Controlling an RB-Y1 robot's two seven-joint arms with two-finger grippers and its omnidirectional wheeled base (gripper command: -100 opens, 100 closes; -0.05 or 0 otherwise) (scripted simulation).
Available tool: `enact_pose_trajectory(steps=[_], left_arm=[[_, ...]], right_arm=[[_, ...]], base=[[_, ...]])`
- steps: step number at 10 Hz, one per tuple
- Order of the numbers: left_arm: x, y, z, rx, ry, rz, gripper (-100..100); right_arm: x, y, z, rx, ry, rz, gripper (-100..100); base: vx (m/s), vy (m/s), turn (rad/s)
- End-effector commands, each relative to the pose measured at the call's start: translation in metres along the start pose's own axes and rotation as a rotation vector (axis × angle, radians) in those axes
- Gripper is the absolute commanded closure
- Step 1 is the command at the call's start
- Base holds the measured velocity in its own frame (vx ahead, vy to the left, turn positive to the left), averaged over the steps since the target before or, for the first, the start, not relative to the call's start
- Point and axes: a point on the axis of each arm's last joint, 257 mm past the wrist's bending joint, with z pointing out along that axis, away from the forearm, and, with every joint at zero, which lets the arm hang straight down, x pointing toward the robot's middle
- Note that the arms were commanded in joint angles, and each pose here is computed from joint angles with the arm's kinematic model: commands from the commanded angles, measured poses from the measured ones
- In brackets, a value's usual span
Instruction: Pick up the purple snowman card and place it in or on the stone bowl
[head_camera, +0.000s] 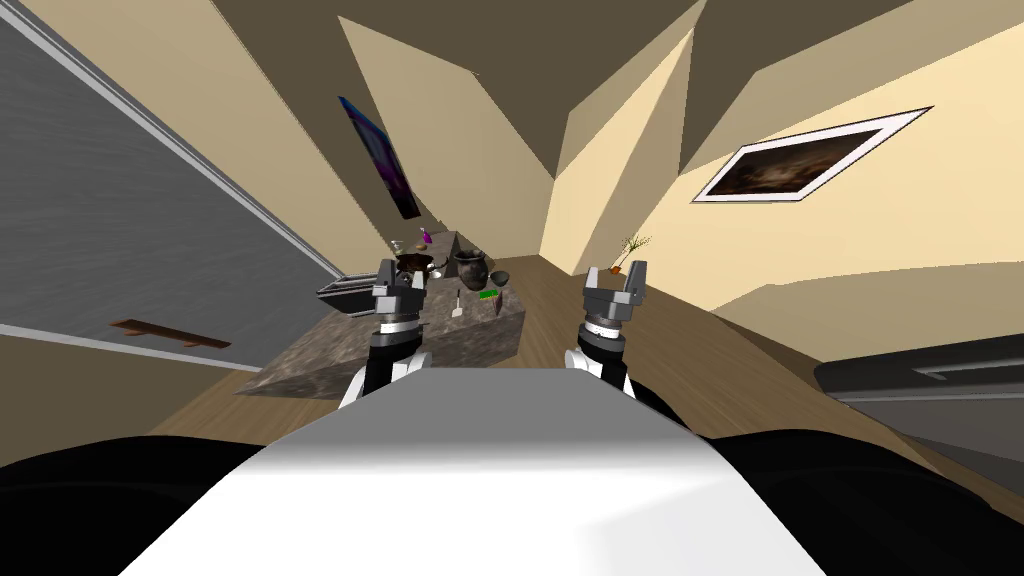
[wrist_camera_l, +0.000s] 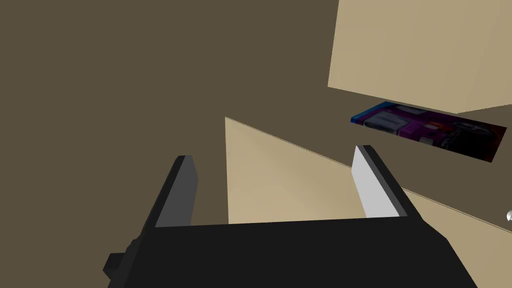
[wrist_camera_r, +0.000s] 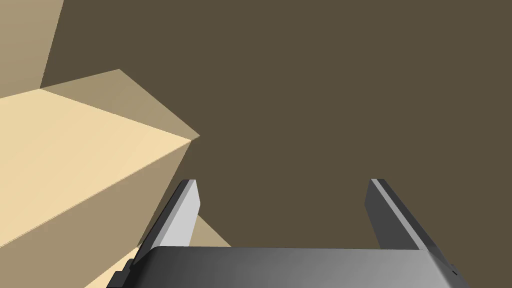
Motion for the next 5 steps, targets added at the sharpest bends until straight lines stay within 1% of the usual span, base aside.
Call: enact_pose_trajectory(steps=[1,3,5], left_arm=[[0.008,0.005,-0.001,-0.007,0.045,0.039,-100],[0.016,0.013,-0.004,-0.016,0.09,0.089,-100],[0.024,0.024,-0.008,-0.026,0.137,0.151,-100]], right_arm=[[0.0,0.0,0.0,0.0,0.0,0.0,0],[0.0,0.0,0.0,0.0,0.0,0.0,0],[0.0,0.0,0.0,0.0,0.0,0.0,0]], base=[[-0.002,-0.01,-0.026],[-0.006,-0.016,-0.026],[-0.005,-0.018,-0.027]])
